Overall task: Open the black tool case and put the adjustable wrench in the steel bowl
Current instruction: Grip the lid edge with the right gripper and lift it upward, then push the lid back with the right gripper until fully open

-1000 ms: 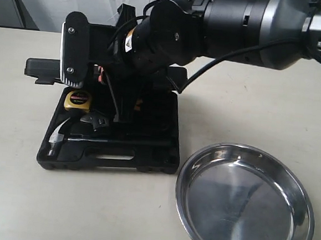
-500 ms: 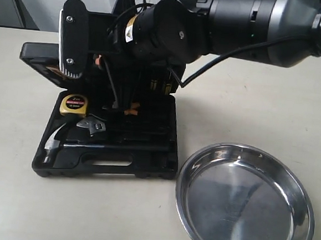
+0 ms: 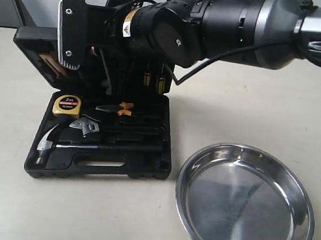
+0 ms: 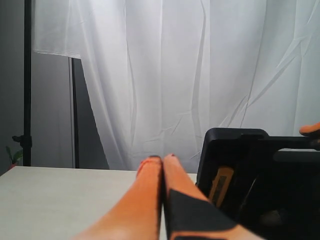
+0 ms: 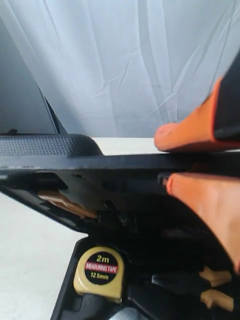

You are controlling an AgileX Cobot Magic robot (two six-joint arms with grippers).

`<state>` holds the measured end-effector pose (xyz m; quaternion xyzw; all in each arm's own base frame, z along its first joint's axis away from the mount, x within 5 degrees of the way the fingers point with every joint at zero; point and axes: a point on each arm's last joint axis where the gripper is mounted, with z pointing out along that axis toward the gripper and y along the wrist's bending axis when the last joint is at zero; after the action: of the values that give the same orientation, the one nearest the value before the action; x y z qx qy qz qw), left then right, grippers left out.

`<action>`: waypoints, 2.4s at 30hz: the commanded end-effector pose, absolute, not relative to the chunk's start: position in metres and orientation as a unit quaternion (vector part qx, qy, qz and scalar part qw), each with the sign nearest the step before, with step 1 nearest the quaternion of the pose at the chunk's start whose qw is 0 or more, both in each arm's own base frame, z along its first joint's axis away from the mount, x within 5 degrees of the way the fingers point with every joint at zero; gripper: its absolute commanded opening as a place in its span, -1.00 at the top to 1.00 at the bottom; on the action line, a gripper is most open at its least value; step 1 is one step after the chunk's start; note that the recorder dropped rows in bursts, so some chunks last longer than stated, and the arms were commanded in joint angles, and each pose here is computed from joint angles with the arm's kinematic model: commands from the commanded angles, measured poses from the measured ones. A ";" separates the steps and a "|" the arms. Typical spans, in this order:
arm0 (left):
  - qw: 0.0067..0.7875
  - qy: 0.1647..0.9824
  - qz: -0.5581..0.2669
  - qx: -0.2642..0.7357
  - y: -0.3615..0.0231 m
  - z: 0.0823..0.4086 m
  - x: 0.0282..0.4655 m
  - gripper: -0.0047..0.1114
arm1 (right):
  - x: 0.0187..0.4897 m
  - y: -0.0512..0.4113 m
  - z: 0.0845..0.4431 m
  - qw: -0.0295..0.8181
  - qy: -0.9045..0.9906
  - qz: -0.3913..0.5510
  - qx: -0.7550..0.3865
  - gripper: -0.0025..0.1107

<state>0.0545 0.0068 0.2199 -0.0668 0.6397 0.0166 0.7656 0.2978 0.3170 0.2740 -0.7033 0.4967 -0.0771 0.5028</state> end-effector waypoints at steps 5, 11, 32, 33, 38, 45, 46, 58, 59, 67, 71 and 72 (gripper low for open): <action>0.767 0.638 0.016 -0.066 0.007 0.221 0.055 0.91 | 0.319 0.303 0.282 0.539 0.496 -0.099 -0.673 0.97; 0.767 0.638 0.016 -0.066 0.007 0.221 0.055 0.91 | 0.327 0.295 0.281 0.540 0.505 -0.104 -0.665 0.97; 0.767 0.638 0.016 -0.066 0.007 0.221 0.055 0.91 | 0.359 0.295 0.217 0.516 0.530 -0.108 -0.664 0.97; 0.767 0.638 0.016 -0.066 0.007 0.221 0.055 0.91 | 0.360 0.295 0.215 0.514 0.531 -0.107 -0.665 0.97; 0.767 0.638 0.016 -0.066 0.007 0.221 0.055 0.91 | 0.360 0.295 0.213 0.517 0.552 -0.093 -0.648 0.34; 0.767 0.638 0.016 -0.066 0.007 0.221 0.055 0.91 | 0.362 0.295 0.215 0.531 0.558 -0.087 -0.631 -0.14; 0.767 0.638 0.016 -0.066 0.007 0.221 0.055 0.91 | 0.364 0.294 0.217 0.539 0.561 -0.086 -0.622 -0.12; 0.767 0.638 0.016 -0.066 0.007 0.221 0.055 0.91 | 0.385 0.266 0.218 0.547 0.617 -0.082 -0.560 -0.12; 0.767 0.638 0.016 -0.066 0.007 0.221 0.055 0.91 | 0.386 0.267 0.219 0.551 0.615 -0.083 -0.557 -0.12; 0.767 0.638 0.016 -0.066 0.007 0.221 0.055 0.91 | 0.385 0.266 0.217 0.541 0.624 -0.077 -0.559 -0.12; 0.767 0.638 0.016 -0.066 0.007 0.221 0.055 0.91 | 0.379 0.265 0.210 0.497 0.686 -0.024 -0.531 0.02; 0.767 0.638 0.016 -0.066 0.007 0.221 0.055 0.91 | 0.376 0.264 0.208 0.478 0.702 -0.006 -0.528 0.11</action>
<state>0.0545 0.0068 0.2199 -0.0668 0.6397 0.0166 0.7656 0.3817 0.2674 0.2094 -0.5467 0.6596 -0.0469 0.5136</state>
